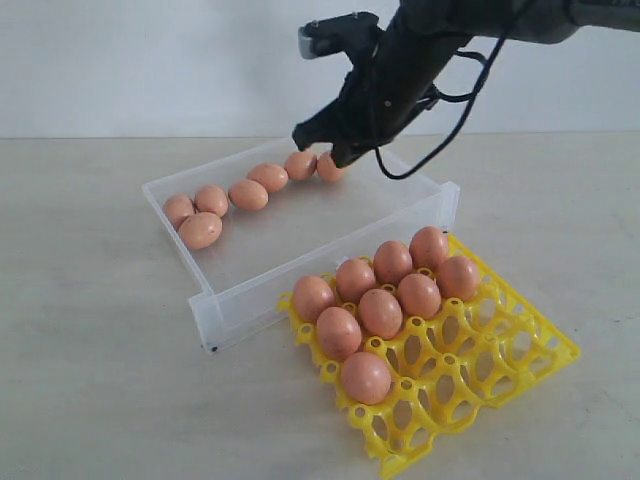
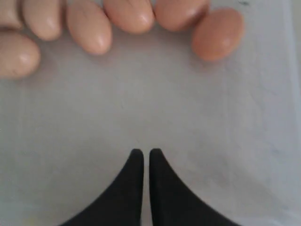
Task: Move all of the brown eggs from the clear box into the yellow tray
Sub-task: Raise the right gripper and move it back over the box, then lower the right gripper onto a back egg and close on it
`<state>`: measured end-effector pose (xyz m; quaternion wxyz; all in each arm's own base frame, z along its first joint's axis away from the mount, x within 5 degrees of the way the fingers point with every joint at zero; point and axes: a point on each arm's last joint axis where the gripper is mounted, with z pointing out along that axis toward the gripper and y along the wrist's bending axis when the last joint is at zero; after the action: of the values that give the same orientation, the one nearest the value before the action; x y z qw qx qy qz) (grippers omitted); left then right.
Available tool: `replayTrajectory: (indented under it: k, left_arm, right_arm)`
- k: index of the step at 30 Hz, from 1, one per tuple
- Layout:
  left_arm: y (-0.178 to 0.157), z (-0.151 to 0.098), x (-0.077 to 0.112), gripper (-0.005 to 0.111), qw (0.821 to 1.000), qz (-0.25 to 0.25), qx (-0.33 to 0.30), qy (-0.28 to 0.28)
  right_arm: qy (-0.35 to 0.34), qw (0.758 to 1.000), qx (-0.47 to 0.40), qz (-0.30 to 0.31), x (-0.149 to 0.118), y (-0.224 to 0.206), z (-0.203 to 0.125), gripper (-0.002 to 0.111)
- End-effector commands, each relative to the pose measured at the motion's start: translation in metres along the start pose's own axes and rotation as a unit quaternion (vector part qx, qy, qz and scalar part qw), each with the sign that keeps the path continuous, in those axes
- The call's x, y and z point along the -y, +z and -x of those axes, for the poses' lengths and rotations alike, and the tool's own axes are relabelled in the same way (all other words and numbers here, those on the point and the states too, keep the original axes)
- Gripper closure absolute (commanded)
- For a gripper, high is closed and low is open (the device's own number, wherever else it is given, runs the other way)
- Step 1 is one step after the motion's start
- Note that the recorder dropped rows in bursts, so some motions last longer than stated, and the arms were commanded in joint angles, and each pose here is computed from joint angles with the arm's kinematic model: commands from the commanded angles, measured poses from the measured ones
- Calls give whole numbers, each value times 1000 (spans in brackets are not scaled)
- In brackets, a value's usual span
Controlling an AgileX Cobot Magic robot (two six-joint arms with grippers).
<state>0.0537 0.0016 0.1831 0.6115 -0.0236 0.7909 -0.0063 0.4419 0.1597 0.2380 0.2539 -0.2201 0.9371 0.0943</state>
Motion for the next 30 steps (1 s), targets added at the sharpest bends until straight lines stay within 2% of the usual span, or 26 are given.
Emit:
replayTrajectory:
  k: [1, 3, 9, 14, 17, 20, 25, 27, 30]
  left_arm:
    - [0, 0, 0, 103, 1000, 1, 2, -2]
    - [0, 0, 0, 103, 1000, 1, 2, -2]
    - [0, 0, 0, 103, 1000, 1, 2, -2]
    - [0, 0, 0, 103, 1000, 1, 2, -2]
    - [0, 0, 0, 103, 1000, 1, 2, -2]
    - [0, 0, 0, 103, 1000, 1, 2, -2]
    - [0, 0, 0, 103, 1000, 1, 2, -2]
    - [0, 0, 0, 103, 1000, 1, 2, -2]
    - [0, 0, 0, 103, 1000, 1, 2, -2]
  right_arm:
    - [77, 992, 95, 33, 9, 7, 30, 108]
    - [91, 989, 110, 25, 14, 20, 31, 108]
    - [102, 992, 80, 7, 42, 63, 12, 108]
    - [114, 990, 87, -4, 64, 77, 9, 108]
    - [99, 990, 96, -8, 69, 81, 15, 108]
    - [98, 990, 104, 0, 69, 82, 24, 98]
    - [129, 982, 140, 9, 72, 87, 39, 68]
    - [141, 981, 136, 12, 73, 93, 37, 63]
    - [142, 981, 133, 10, 74, 99, 35, 62]
